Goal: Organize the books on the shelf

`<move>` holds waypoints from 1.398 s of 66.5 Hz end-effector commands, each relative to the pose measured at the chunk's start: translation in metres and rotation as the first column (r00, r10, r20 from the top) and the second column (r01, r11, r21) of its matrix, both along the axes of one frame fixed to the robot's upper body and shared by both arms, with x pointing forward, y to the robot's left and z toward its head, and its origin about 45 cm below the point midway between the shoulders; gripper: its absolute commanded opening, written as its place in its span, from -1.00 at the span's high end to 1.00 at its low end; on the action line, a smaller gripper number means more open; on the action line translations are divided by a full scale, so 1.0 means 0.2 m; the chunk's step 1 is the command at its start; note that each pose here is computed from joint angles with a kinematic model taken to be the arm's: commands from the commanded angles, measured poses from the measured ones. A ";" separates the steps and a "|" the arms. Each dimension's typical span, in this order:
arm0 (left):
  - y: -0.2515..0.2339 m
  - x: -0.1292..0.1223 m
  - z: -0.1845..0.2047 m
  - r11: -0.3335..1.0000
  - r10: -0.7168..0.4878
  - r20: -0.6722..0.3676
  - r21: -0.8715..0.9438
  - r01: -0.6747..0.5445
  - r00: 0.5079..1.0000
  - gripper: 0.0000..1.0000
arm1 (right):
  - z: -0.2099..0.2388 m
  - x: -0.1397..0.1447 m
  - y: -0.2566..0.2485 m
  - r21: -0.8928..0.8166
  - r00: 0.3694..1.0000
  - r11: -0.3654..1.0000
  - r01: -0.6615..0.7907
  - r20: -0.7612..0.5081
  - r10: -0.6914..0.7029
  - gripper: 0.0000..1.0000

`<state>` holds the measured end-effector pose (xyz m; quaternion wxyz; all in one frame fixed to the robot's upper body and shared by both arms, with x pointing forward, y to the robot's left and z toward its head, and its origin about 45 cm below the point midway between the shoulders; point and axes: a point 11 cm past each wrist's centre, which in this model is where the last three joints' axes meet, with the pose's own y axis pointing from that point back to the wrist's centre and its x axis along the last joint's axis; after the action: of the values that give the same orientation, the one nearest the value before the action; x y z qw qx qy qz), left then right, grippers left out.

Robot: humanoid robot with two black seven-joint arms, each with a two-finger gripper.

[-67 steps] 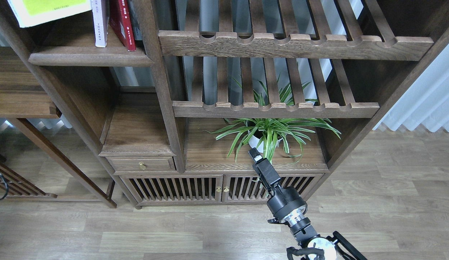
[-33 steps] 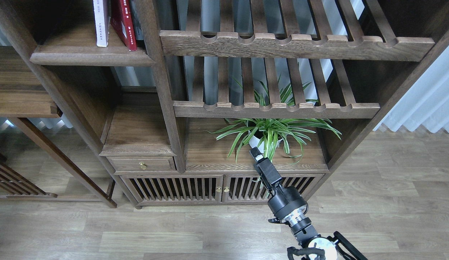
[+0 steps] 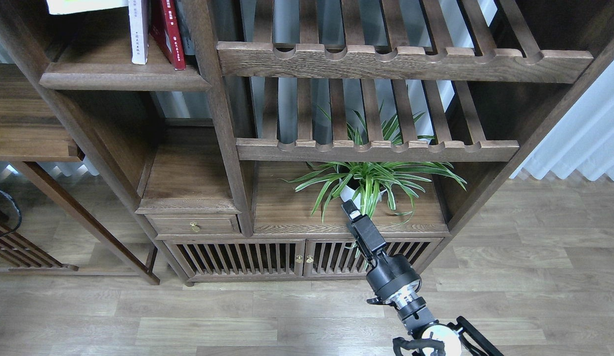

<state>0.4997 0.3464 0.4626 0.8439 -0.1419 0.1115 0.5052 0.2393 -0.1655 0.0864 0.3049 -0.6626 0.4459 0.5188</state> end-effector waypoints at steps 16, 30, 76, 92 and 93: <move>-0.12 0.05 -0.12 0.996 -0.051 -0.060 -0.082 0.046 0.997 0.90 | 0.00 0.00 0.00 0.003 1.000 1.000 -0.001 0.003 0.001 -1.00; -0.16 0.06 -0.14 0.990 -0.077 -0.066 -0.124 0.069 0.995 0.90 | 0.00 0.00 -0.02 0.002 1.000 1.000 0.014 0.001 -0.014 -1.00; -0.32 0.07 -0.31 0.915 -0.195 -0.104 -0.377 0.143 0.975 -0.46 | 0.00 0.00 -0.02 0.002 1.000 1.000 0.011 0.000 -0.011 -1.00; -0.24 0.01 -0.52 0.801 -0.192 -0.119 -0.593 0.085 0.974 -0.58 | 0.04 0.00 -0.02 0.044 0.999 0.999 0.012 0.035 -0.014 -1.00; -0.23 0.01 -0.54 0.795 -0.186 -0.119 -0.601 0.078 0.975 -0.61 | 0.04 0.00 -0.01 0.045 0.999 0.999 0.010 0.036 -0.012 -1.00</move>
<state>0.5067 0.2890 0.3708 0.7969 -0.3203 0.3324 0.3898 0.2397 -0.1690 0.0908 0.3215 -0.6606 0.4403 0.5162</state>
